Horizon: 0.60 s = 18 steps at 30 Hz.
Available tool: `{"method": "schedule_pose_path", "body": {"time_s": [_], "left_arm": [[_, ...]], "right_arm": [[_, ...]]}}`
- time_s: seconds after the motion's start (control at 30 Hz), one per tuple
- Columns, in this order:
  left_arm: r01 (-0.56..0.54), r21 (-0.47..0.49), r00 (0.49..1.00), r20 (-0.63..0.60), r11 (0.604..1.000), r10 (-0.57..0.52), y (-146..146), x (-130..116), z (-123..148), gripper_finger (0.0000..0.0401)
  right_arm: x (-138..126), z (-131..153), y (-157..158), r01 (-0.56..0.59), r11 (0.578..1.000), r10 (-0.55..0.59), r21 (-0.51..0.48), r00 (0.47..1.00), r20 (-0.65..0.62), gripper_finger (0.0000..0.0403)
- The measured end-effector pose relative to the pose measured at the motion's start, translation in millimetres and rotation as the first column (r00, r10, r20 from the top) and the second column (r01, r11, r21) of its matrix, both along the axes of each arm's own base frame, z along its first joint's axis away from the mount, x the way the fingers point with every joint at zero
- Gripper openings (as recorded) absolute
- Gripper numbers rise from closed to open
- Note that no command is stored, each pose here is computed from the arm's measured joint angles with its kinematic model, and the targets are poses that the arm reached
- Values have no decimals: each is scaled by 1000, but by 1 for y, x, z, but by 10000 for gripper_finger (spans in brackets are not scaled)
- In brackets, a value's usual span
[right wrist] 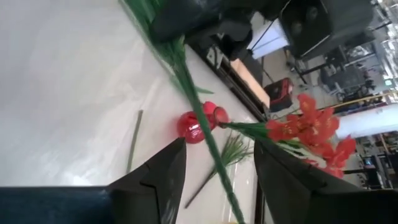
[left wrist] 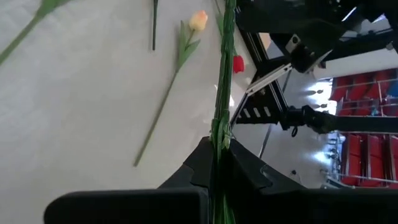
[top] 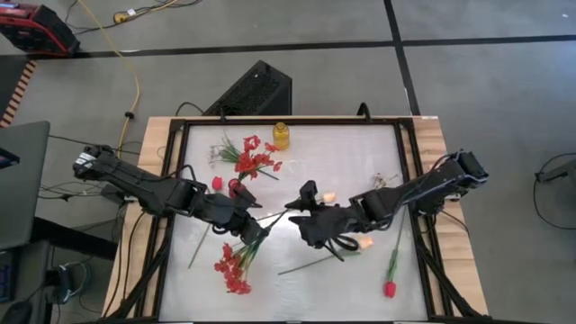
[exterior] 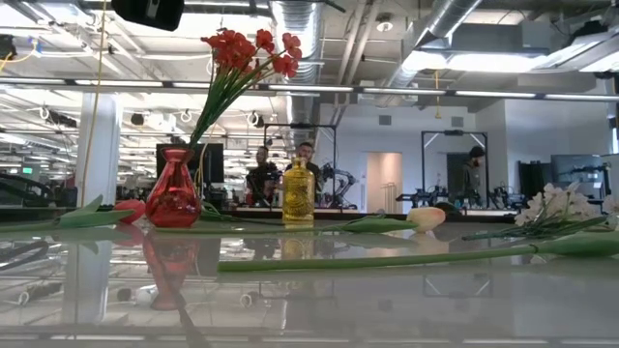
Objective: Sort flowers into vase by color
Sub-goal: Put the red flowers into the red flower vase
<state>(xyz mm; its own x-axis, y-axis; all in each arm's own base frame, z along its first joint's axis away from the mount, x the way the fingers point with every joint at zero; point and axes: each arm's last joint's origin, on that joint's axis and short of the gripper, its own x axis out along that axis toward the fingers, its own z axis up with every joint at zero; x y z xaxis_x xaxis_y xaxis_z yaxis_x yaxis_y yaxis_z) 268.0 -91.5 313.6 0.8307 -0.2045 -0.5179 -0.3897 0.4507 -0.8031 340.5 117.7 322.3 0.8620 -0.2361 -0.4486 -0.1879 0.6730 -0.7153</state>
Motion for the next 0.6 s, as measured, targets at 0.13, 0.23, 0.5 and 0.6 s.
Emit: {"method": "schedule_pose_path", "body": {"time_s": [0.13, 0.23, 0.5, 0.6], "left_arm": [[-2, 4, 1000, 3, 1000, 2, 0, 0, 0, 11], [10, 15, 1000, 8, 1000, -10, 0, 0, 0, 11], [42, 53, 999, 14, 998, -42, 0, 0, 0, 12], [29, 105, 999, 23, 994, -32, 0, 0, 0, 22]], "right_arm": [[-1, -6, -6, 0, 1000, -1, -14, 998, -65, 203], [2, -11, -6, 8, 1000, -9, -20, 997, -77, 191], [6, -15, -2, 19, 999, -21, -33, 998, -65, 116], [6, -13, 1, 24, 1000, -24, -12, 999, -45, 67]]}}
